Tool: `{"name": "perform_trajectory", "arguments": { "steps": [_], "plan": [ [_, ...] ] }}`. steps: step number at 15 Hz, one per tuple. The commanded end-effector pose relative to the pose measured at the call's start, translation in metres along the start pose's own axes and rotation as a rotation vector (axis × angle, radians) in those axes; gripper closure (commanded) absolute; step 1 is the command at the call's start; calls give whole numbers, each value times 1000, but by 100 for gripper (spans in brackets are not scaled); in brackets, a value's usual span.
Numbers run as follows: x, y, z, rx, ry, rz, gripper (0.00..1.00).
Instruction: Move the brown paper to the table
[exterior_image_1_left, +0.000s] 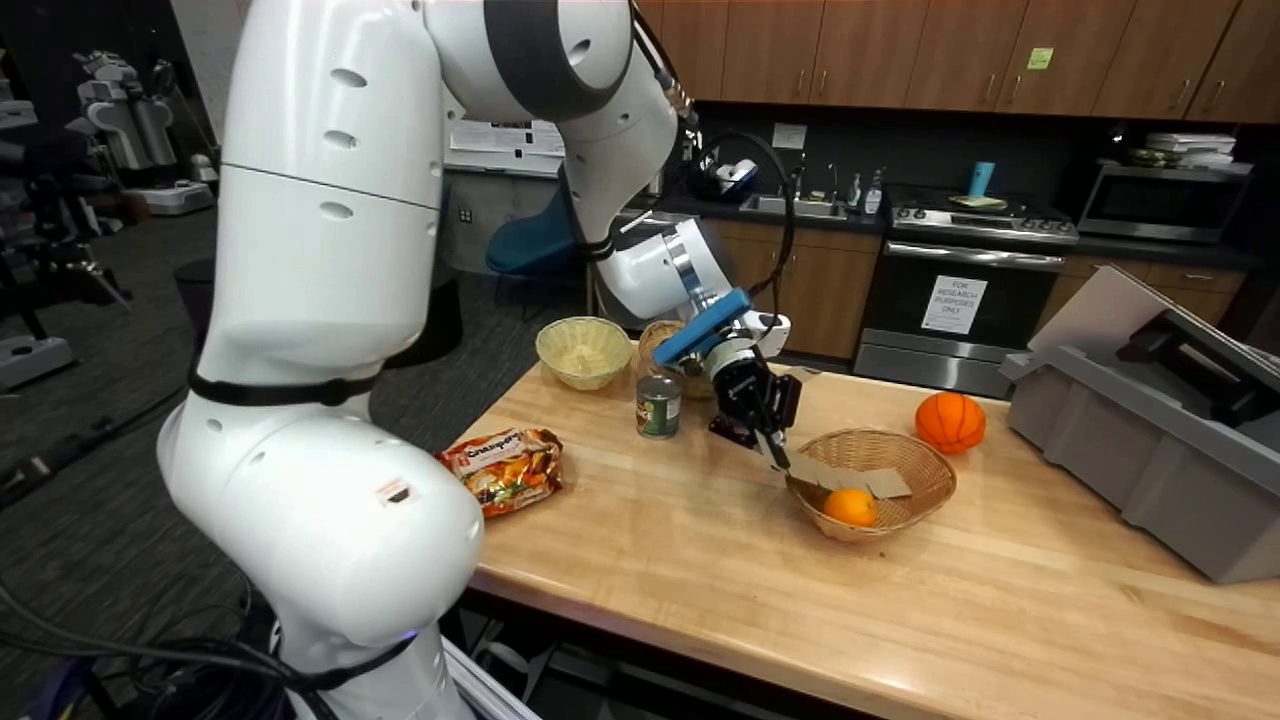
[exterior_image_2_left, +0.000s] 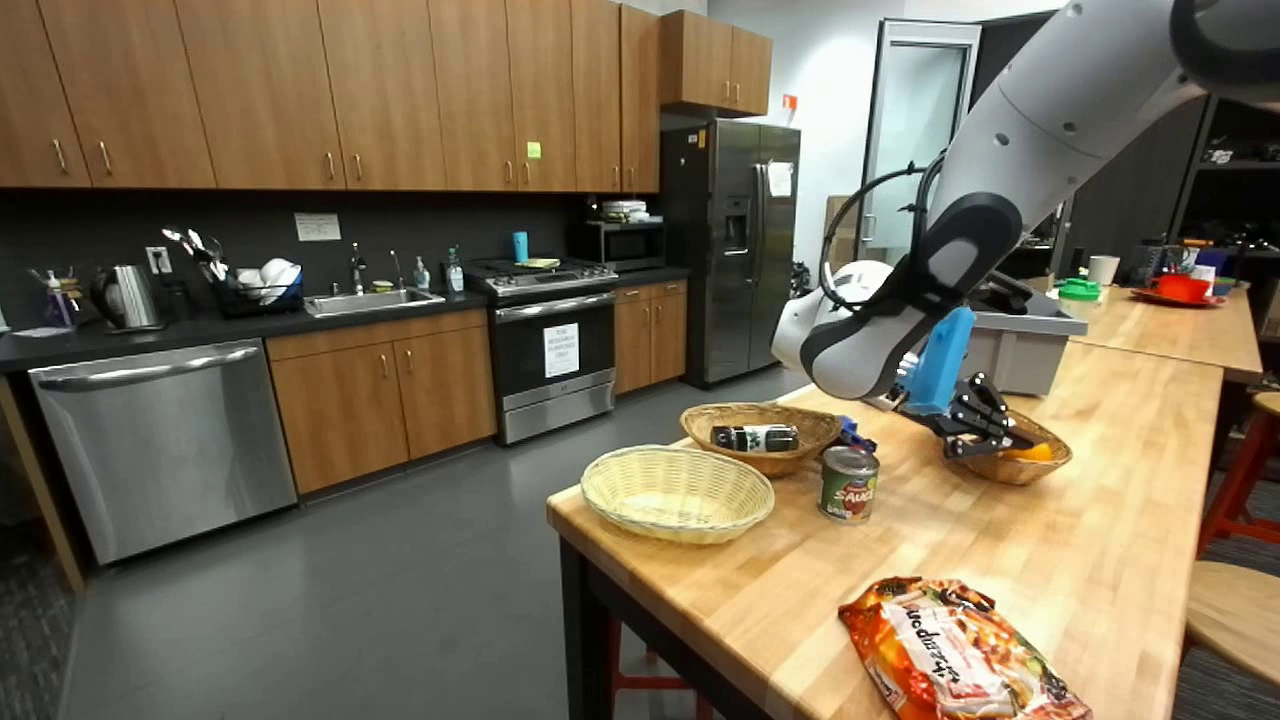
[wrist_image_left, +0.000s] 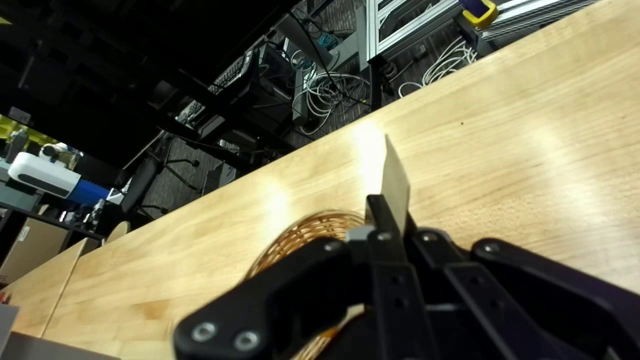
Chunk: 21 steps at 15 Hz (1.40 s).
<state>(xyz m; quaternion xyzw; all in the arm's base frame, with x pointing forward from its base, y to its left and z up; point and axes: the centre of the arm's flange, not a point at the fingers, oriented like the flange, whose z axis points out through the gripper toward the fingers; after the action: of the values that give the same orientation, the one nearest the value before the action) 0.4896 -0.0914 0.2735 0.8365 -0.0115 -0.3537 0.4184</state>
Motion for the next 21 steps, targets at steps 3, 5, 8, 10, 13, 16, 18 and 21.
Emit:
{"name": "perform_trajectory", "arguments": {
  "steps": [3, 5, 8, 10, 13, 16, 18, 21],
  "plan": [
    [-46, 52, -19, -36, 59, 91, 100],
    [-58, 65, -26, -57, 70, 130, 100],
    [-74, 80, -39, -99, 89, 179, 100],
    [-86, 86, -52, -141, 111, 208, 100],
    [-100, 91, -73, -195, 168, 224, 100],
    [-113, 90, -93, -222, 276, 217, 100],
    [-120, 91, -100, -206, 358, 228, 100],
    [-117, 92, -98, -91, 465, 257, 100]
  ]
}}
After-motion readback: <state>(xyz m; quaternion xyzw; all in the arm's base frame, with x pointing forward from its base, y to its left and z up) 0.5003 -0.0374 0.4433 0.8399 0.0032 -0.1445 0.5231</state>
